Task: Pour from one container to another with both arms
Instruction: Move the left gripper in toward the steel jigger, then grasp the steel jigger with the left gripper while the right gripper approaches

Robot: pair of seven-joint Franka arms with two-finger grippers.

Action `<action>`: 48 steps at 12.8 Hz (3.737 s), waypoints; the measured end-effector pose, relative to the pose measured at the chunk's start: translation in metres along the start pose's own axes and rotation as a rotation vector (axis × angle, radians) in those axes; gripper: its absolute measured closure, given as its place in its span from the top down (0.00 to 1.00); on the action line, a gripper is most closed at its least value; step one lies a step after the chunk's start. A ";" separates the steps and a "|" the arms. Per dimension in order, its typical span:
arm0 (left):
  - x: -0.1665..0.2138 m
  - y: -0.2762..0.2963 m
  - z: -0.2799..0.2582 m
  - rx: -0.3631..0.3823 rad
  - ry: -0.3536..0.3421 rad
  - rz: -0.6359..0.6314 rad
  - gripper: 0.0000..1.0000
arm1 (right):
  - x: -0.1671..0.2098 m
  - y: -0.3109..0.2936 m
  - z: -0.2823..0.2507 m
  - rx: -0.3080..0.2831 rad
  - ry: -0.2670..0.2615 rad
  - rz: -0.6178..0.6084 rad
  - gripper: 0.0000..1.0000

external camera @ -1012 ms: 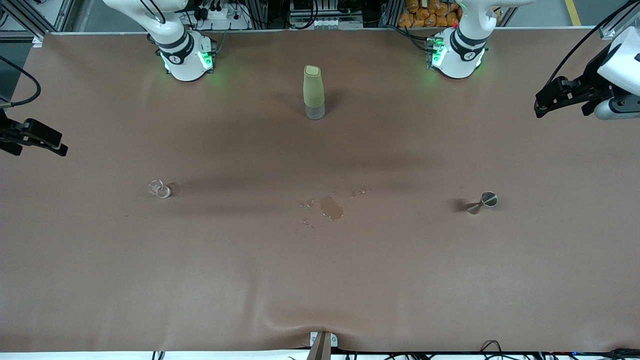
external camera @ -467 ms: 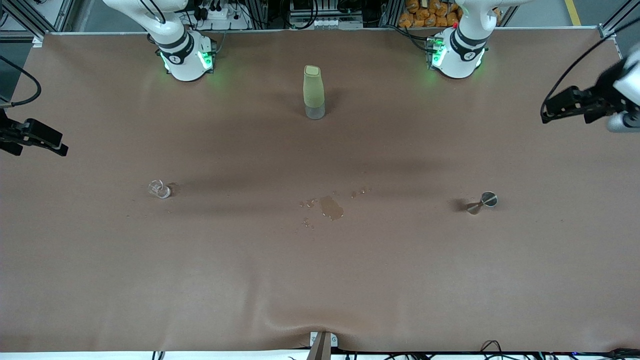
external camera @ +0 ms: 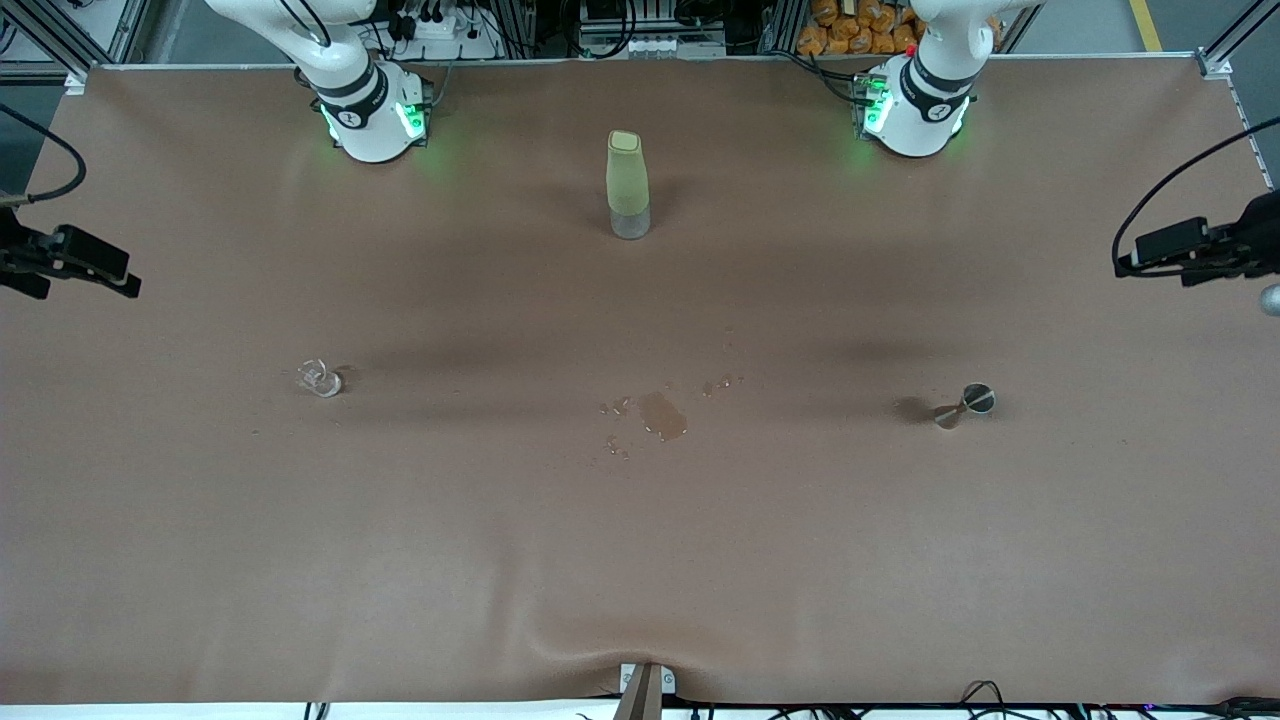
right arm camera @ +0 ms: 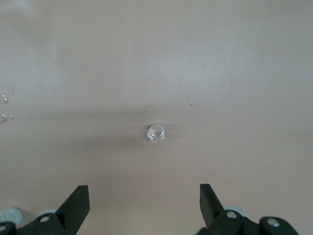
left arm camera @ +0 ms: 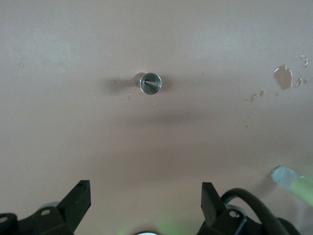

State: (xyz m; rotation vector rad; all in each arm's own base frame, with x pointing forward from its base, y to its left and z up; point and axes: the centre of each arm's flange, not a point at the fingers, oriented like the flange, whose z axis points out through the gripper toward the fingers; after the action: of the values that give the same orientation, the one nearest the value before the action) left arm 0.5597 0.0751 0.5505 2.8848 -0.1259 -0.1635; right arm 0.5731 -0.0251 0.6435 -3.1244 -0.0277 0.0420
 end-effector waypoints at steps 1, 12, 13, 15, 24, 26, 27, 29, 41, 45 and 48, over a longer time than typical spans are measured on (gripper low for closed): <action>0.006 -0.004 0.006 0.002 0.010 0.065 1.00 | -0.005 0.002 -0.006 0.000 0.004 -0.015 1.00; 0.003 -0.173 0.174 -0.424 0.284 0.687 1.00 | -0.048 0.062 0.002 0.004 0.040 -0.007 1.00; 0.006 -0.178 0.191 -0.449 0.299 0.730 1.00 | -0.047 0.067 0.008 0.003 0.048 -0.001 1.00; 0.011 -0.185 0.221 -0.497 0.359 0.826 1.00 | -0.041 0.068 0.022 0.001 0.067 -0.004 1.00; 0.031 -0.226 0.346 -0.687 0.638 1.173 0.94 | 0.001 0.056 0.156 -0.013 0.046 -0.030 1.00; 0.033 -0.226 0.348 -0.676 0.669 1.223 0.78 | 0.013 0.056 0.187 -0.021 0.025 -0.031 1.00; 0.034 -0.226 0.350 -0.675 0.690 1.236 0.78 | 0.018 0.057 0.201 -0.024 0.014 -0.031 1.00; 0.035 -0.225 0.359 -0.677 0.739 1.253 0.78 | 0.021 0.057 0.213 -0.025 -0.005 -0.031 1.00; 0.045 -0.207 0.402 -0.731 0.925 1.245 0.67 | 0.018 0.058 0.210 -0.017 -0.021 -0.556 1.00; 0.045 -0.205 0.412 -0.747 0.944 1.222 0.65 | 0.016 0.061 0.214 -0.005 -0.036 -1.008 1.00; 0.046 -0.202 0.422 -0.766 0.960 1.207 0.63 | 0.014 0.070 0.216 0.002 -0.040 -1.223 1.00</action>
State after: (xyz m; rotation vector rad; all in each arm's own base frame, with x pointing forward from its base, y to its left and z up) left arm 0.5678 0.1635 0.0886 1.4843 -1.1873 1.0656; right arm 0.5821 -0.0913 0.4263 -2.5298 -1.8080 0.0777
